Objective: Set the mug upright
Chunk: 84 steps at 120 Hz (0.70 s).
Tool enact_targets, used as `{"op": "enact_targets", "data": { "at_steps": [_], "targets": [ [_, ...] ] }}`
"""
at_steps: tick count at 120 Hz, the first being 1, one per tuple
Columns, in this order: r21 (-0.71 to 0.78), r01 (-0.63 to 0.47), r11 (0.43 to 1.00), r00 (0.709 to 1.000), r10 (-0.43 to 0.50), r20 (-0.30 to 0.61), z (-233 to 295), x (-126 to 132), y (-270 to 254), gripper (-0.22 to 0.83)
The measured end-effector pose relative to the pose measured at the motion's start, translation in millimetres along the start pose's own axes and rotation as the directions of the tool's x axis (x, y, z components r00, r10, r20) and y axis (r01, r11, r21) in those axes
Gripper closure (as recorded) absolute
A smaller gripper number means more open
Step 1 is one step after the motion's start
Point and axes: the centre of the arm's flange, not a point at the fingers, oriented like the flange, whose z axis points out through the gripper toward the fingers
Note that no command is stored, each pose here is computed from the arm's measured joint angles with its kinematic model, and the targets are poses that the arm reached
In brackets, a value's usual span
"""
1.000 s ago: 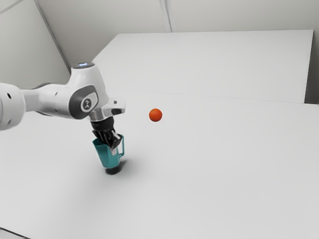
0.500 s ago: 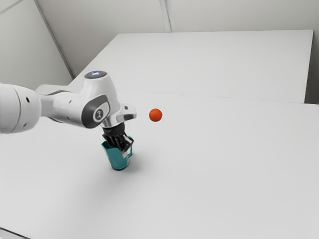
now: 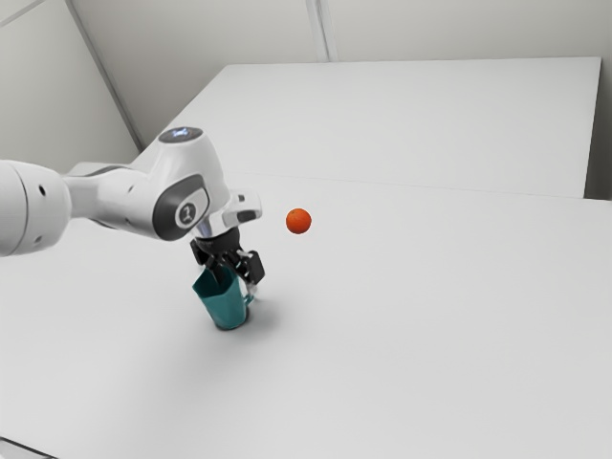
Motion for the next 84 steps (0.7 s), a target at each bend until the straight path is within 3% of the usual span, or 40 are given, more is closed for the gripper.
{"op": "enact_targets", "data": {
  "at_steps": [24, 45, 84],
  "targets": [
    [0.027, -0.025, 0.999, 0.998, 0.026, -0.064, -56, 17, 3, 0.04],
    [0.079, -0.045, 0.996, 0.989, 0.056, -0.140, -152, 43, -1, 0.02],
    [0.114, -0.048, 0.992, 0.990, 0.063, -0.130, -250, 37, -8, 0.00]
  ]
}}
